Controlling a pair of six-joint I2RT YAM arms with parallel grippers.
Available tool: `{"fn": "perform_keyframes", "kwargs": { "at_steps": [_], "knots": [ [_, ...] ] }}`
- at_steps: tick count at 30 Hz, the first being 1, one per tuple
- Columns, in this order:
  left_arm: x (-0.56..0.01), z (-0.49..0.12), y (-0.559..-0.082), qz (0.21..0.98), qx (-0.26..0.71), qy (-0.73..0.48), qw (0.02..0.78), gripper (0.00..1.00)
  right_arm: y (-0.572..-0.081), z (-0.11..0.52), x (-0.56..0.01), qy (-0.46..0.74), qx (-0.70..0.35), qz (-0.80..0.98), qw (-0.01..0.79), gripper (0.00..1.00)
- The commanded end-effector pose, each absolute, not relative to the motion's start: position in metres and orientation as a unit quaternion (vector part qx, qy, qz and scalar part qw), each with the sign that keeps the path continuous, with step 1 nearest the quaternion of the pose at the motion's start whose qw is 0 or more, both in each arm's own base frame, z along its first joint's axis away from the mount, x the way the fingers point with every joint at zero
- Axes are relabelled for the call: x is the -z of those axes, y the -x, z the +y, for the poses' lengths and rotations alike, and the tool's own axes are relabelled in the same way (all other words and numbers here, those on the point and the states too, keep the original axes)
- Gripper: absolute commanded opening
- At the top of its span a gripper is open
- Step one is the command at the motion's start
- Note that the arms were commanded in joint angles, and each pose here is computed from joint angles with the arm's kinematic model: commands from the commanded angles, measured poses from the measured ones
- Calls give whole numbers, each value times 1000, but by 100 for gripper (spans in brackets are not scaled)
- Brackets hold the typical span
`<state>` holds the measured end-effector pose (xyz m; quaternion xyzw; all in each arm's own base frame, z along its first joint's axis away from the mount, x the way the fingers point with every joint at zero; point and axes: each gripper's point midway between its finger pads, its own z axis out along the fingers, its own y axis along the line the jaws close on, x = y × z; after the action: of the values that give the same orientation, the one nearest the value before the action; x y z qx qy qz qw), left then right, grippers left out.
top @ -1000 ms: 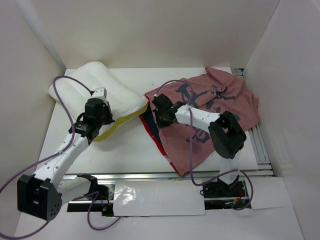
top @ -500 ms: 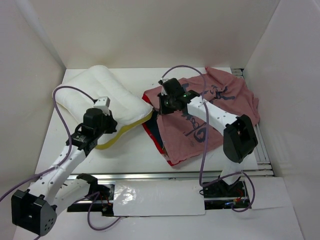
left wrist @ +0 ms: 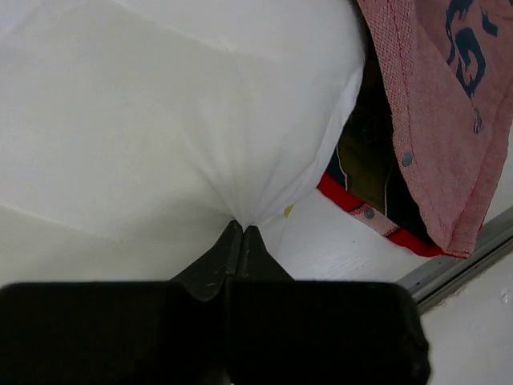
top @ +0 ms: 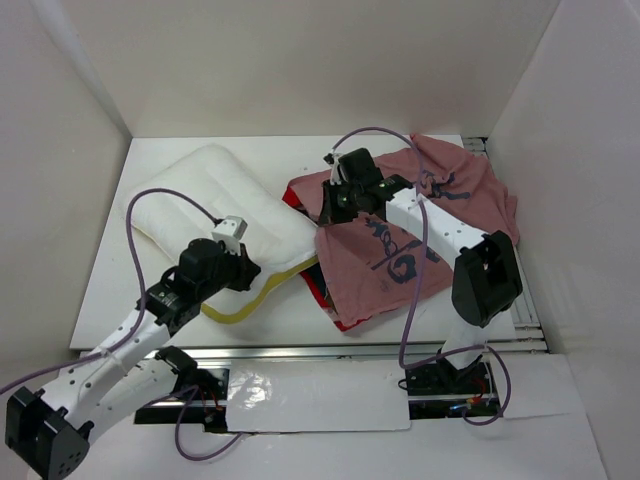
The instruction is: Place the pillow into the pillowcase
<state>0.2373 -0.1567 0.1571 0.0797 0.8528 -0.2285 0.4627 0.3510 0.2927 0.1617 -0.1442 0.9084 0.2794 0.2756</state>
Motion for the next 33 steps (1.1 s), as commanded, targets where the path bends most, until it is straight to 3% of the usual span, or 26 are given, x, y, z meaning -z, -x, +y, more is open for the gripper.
{"fn": "perform_keyframes", "kwargs": {
  "at_steps": [1, 7, 13, 20, 26, 27, 28, 31, 32, 33],
  "knots": [
    [-198, -192, -247, 815, 281, -109, 494, 0, -343, 310, -227, 177, -339, 866, 323, 0],
    [-227, -221, -261, 796, 287, -109, 521, 0, -318, 317, -250, 195, -382, 849, 309, 0],
    [-283, -249, -272, 725, 330, -117, 593, 0, -304, 321, -260, 205, -403, 841, 296, 0],
    [-275, -289, -290, 680, 336, -99, 644, 0, -290, 332, -267, 218, -447, 826, 265, 0],
    [-240, -303, -318, 709, 279, -73, 643, 0, -298, 324, -246, 193, -433, 843, 254, 0],
    [-221, -298, -319, 744, 257, -51, 614, 8, -299, 323, -241, 189, -428, 846, 256, 0],
    [-229, -298, -322, 748, 255, -40, 611, 26, -307, 319, -233, 181, -421, 850, 258, 0],
    [-216, -287, -315, 775, 230, -27, 588, 62, -314, 312, -211, 161, -409, 865, 243, 0],
    [-225, -281, -310, 773, 235, -22, 589, 87, -318, 308, -203, 153, -405, 869, 240, 0],
    [-226, -277, -307, 776, 231, -24, 586, 100, -322, 305, -199, 147, -403, 871, 239, 0]
  ]
}}
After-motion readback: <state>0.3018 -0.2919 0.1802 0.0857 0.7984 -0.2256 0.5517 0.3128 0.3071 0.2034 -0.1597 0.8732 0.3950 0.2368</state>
